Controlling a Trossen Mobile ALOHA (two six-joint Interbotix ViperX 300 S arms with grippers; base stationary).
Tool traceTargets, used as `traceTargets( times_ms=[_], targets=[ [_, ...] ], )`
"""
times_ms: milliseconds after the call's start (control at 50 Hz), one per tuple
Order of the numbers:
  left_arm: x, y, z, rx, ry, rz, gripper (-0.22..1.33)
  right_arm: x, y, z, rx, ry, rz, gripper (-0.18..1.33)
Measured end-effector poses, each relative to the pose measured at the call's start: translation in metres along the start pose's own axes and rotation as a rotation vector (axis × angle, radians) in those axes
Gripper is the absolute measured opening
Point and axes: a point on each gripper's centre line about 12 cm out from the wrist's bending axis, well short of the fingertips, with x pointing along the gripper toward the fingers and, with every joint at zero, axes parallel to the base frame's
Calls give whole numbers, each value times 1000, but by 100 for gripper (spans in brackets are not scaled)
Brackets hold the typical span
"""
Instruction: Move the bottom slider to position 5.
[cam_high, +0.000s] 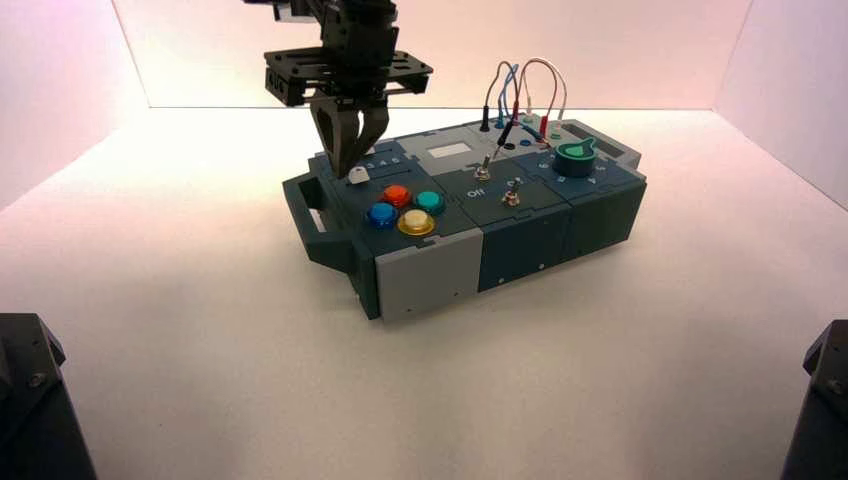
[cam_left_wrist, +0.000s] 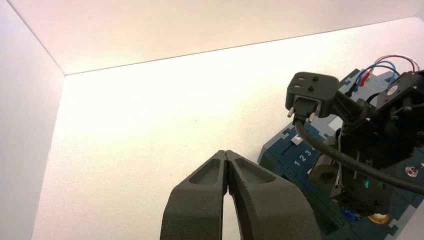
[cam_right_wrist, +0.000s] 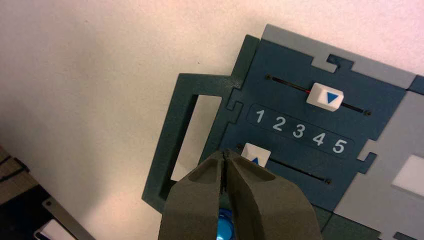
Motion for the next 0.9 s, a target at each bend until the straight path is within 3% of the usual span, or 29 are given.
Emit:
traceTargets(
  times_ms=[900],
  targets=[
    [-1, 0, 0, 0, -3, 0, -16, 10, -18, 2, 25, 24, -22, -14]
  ],
)
